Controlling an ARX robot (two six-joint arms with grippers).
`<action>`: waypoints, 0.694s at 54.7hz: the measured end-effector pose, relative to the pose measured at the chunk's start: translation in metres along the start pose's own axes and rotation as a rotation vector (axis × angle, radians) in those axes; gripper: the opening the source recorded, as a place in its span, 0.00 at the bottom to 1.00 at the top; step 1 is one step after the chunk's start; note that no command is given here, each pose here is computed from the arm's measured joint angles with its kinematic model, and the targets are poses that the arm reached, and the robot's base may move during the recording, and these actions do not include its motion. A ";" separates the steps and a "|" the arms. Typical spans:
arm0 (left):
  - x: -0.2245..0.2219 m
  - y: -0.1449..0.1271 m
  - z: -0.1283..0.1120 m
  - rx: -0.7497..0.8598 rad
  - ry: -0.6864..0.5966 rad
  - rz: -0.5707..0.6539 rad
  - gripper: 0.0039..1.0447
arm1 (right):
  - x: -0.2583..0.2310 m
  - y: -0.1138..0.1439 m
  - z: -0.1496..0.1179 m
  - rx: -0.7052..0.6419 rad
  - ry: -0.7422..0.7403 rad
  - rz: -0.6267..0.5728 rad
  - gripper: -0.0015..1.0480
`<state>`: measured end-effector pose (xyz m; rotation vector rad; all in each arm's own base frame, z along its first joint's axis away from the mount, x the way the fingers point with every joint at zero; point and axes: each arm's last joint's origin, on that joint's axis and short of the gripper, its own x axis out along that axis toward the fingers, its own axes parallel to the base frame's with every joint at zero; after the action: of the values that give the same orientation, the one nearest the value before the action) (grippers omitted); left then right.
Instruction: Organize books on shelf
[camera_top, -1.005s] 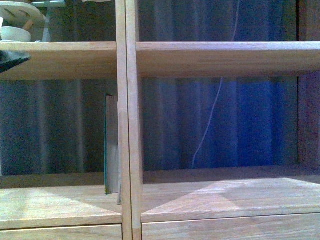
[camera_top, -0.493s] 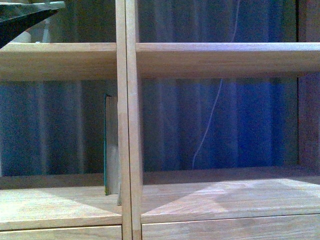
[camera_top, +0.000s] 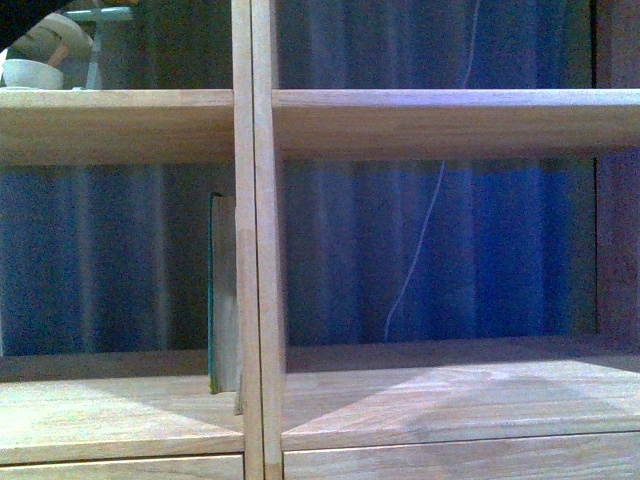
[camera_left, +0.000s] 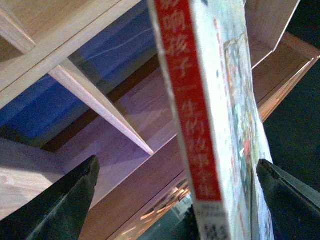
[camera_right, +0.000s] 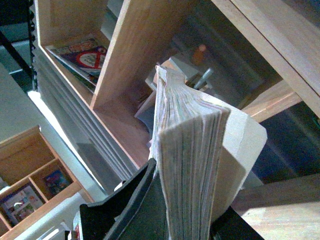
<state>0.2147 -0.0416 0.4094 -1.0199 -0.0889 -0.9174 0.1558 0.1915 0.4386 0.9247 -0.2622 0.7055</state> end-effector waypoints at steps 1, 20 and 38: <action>0.000 0.000 0.000 -0.001 -0.001 0.000 0.93 | 0.000 0.000 0.000 0.002 0.002 0.000 0.07; 0.000 -0.002 0.001 -0.006 -0.008 -0.019 0.79 | 0.003 -0.003 -0.007 0.015 0.018 -0.011 0.07; -0.001 -0.004 0.002 0.002 -0.011 -0.032 0.25 | 0.003 -0.004 -0.007 0.031 0.018 -0.014 0.07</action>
<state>0.2119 -0.0407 0.4131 -1.0247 -0.1159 -0.9404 0.1598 0.1969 0.4335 0.9486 -0.2287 0.7067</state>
